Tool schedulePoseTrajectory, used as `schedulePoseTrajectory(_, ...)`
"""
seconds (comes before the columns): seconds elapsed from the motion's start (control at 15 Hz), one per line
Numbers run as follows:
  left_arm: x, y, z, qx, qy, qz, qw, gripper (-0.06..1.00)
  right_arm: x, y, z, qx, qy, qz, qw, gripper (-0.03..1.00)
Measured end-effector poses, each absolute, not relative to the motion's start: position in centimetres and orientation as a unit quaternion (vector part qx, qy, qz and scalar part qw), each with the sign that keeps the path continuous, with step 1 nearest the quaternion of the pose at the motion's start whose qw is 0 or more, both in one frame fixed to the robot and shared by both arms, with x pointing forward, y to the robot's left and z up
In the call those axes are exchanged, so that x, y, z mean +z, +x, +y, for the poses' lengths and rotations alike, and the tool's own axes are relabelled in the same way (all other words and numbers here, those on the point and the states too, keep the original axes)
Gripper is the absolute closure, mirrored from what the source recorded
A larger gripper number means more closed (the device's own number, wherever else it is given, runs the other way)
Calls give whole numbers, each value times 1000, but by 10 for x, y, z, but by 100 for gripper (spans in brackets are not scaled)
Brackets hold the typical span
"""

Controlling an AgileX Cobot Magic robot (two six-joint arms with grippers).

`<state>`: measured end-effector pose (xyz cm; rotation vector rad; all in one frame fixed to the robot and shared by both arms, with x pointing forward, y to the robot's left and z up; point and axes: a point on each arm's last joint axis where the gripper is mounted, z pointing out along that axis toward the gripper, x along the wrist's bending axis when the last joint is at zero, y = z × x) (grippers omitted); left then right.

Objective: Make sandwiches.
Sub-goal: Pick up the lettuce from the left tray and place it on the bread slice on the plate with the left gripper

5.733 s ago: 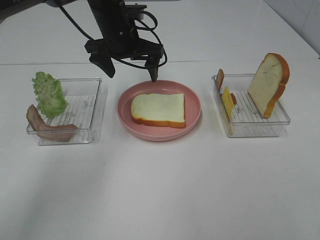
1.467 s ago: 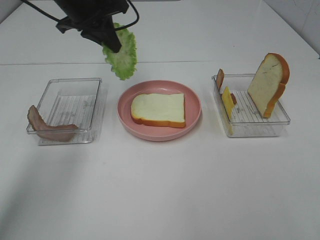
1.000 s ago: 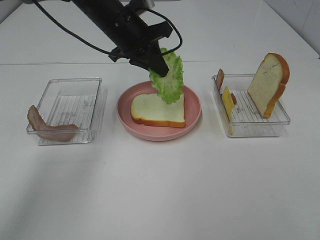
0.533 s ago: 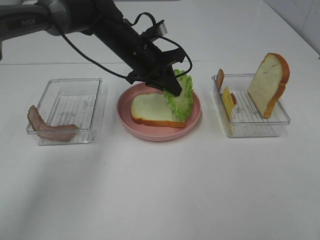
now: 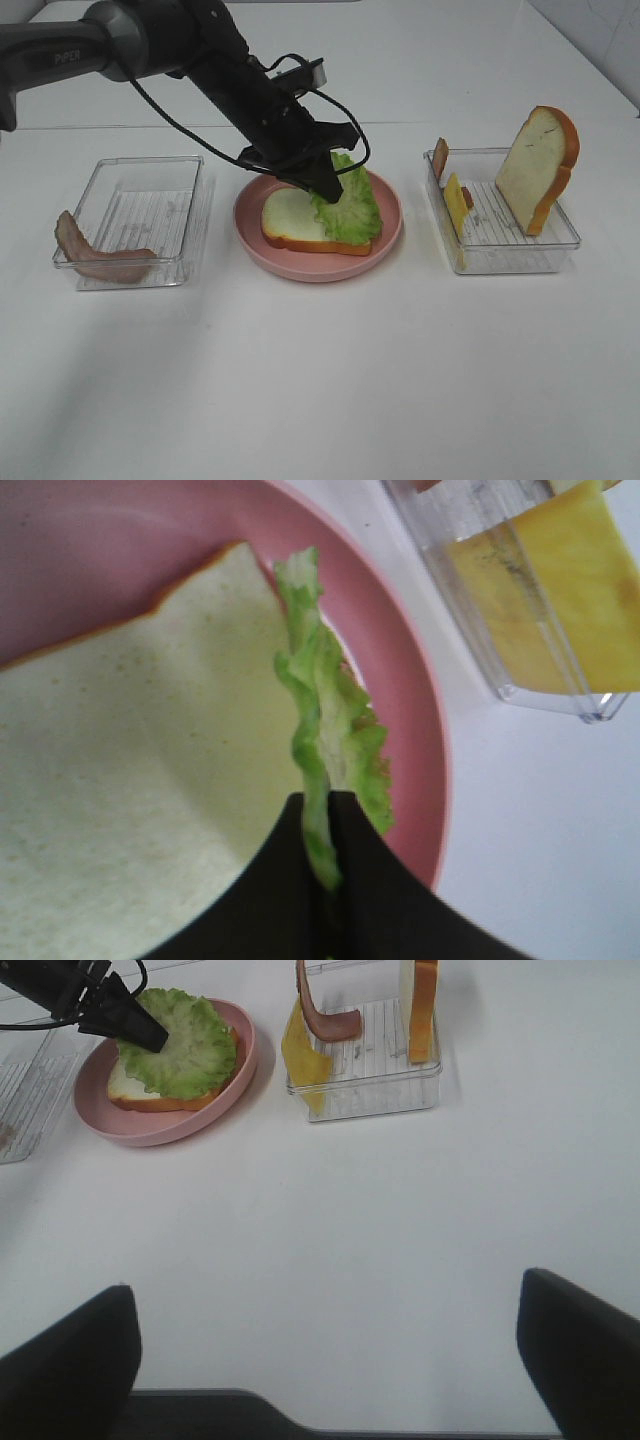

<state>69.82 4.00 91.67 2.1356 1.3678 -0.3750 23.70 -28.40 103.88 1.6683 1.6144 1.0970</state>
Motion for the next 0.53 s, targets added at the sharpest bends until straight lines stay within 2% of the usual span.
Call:
schedulePoseTrajectory(0.33, 918, 703, 47, -98, 808, 522, 256, 94, 1039, 237, -284, 410, 623, 603, 283, -1)
schedulePoseTrajectory(0.4, 922, 705, 48, -90, 805, 527, 257, 91, 1039, 237, -284, 410, 623, 603, 283, -1)
schedulePoseTrajectory(0.53, 929, 707, 48, -86, 803, 532, 256, 76, 1039, 237, -284, 410, 623, 603, 283, -1)
